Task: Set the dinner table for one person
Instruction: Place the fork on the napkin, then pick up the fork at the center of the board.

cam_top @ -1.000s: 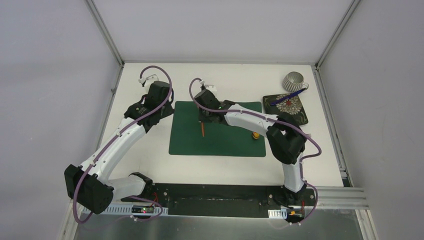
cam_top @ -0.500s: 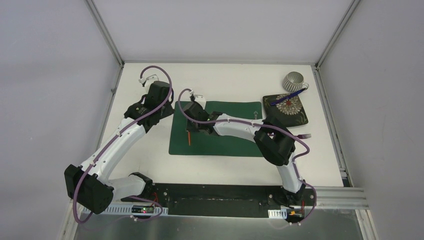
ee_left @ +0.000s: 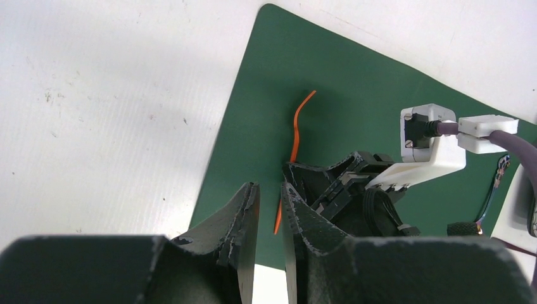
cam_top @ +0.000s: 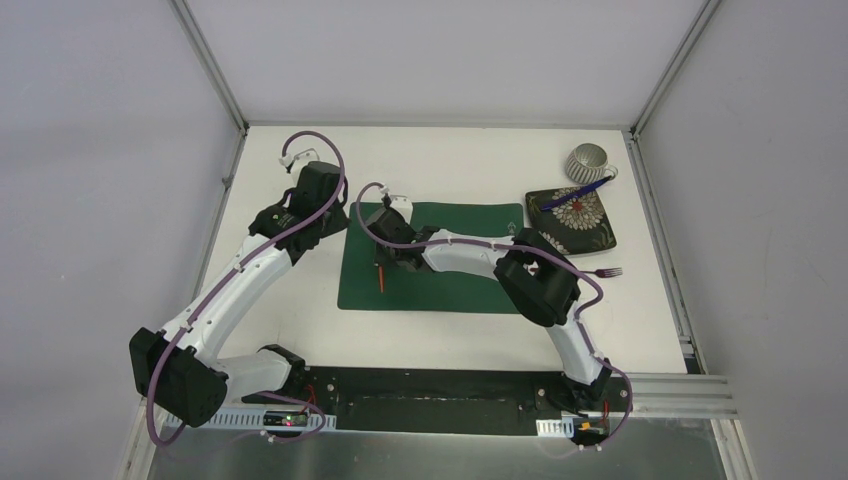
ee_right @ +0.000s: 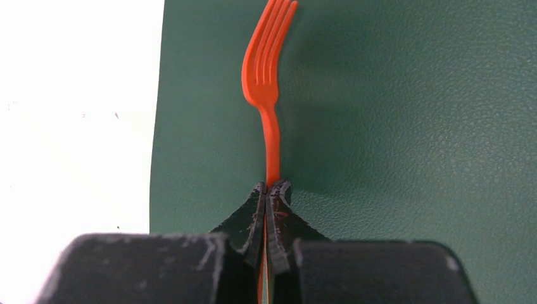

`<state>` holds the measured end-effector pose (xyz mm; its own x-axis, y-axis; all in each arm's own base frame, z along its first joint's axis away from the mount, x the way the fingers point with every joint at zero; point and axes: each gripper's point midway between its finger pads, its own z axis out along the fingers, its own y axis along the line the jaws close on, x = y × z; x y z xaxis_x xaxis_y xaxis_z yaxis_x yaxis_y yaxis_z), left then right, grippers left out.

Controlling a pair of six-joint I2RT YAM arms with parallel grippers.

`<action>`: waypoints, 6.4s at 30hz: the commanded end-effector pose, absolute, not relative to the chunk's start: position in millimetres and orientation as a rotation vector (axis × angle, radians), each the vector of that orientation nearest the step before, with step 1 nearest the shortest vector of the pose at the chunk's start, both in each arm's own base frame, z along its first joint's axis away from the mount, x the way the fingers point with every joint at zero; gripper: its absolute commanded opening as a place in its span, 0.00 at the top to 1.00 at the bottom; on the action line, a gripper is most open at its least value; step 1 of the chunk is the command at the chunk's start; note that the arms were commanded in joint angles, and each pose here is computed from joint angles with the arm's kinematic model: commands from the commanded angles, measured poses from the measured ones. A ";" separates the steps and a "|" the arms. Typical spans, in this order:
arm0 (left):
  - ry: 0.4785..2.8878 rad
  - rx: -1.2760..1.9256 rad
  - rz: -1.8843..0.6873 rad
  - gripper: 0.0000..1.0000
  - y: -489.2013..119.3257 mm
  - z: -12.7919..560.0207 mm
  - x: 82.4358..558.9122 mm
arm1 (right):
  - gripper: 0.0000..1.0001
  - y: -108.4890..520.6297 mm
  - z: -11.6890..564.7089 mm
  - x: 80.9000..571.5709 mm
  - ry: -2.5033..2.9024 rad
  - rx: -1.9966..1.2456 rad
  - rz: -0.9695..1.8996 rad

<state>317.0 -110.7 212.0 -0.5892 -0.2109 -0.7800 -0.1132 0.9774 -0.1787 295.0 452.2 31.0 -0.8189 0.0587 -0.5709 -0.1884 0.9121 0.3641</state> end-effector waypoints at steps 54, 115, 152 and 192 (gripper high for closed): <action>2.185 -0.200 -0.263 0.70 -131.8 225.1 325.6 | 0.53 228.7 164.7 335.9 2.243 0.006 -0.090; 2.326 -0.087 -0.608 0.96 -223.8 133.1 378.0 | 0.50 -77.6 64.2 200.6 1.969 1.487 -0.159; 2.337 -0.070 -0.613 0.98 -221.3 129.8 374.5 | 0.50 -96.0 19.2 261.6 1.962 1.574 0.132; 2.343 -0.064 -0.628 1.00 -222.6 130.2 370.4 | 0.53 -102.2 13.3 273.4 1.958 1.525 0.130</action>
